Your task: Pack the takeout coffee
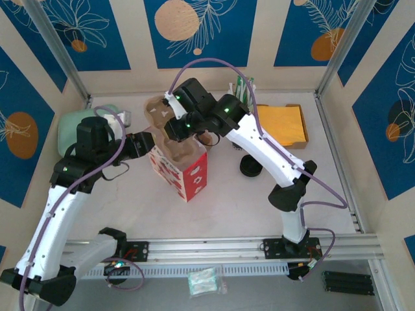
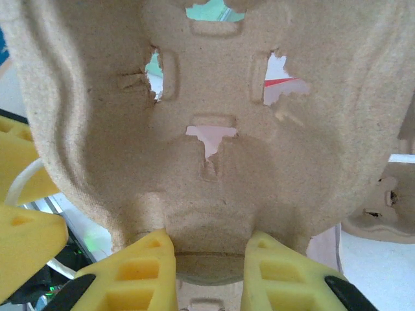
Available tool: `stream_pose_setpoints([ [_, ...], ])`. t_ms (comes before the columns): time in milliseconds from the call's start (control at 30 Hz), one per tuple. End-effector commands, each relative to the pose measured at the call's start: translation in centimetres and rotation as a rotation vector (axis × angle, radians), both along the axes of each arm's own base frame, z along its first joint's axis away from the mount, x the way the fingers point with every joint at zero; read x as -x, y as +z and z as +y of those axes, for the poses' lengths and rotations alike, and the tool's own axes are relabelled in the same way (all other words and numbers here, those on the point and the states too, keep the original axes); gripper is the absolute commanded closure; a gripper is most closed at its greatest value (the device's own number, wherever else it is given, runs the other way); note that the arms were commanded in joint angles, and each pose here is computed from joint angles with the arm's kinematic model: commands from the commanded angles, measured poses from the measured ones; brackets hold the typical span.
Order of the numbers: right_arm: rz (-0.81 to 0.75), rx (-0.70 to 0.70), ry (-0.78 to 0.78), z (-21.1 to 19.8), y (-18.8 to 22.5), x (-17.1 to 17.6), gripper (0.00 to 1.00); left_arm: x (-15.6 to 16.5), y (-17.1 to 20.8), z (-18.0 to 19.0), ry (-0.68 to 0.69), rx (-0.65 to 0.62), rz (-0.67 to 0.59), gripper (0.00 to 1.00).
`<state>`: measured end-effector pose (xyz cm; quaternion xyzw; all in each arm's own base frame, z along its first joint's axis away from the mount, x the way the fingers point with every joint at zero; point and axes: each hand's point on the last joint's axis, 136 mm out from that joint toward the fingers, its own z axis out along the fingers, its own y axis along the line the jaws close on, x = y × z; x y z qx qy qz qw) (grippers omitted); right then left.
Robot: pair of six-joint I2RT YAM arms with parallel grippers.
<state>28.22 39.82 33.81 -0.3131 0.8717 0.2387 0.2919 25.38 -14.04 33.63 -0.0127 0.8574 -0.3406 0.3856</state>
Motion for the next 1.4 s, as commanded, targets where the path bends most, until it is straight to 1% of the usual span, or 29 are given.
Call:
stream_pose_setpoints([
  [0,-0.034,0.033,0.013,-0.1,0.2,0.3,0.8,0.6,0.9,-0.3,-0.023,0.034,-0.03,0.65],
  [67,-0.041,0.044,0.013,0.0,0.1,0.3,0.79,0.7,1.0,-0.3,-0.024,0.042,-0.031,0.71],
  [133,-0.045,0.056,0.013,0.0,-0.2,0.2,0.8,0.9,1.1,-0.3,-0.026,0.05,-0.032,0.75],
  [333,-0.067,0.089,0.006,0.2,-0.9,-0.1,0.8,1.4,1.4,-0.4,-0.031,0.059,-0.037,0.9],
  [567,-0.09,0.144,0.009,0.3,-2.0,-0.2,0.8,1.6,1.3,-0.2,-0.026,0.062,-0.034,1.0],
  [867,-0.089,0.199,0.004,0.1,-3.2,0.4,0.8,1.9,1.0,0.1,-0.01,0.053,-0.034,1.0],
  [1367,-0.044,0.247,0.012,-0.1,-5.0,1.0,0.81,1.9,0.8,0.4,0.0,0.042,-0.03,1.0],
])
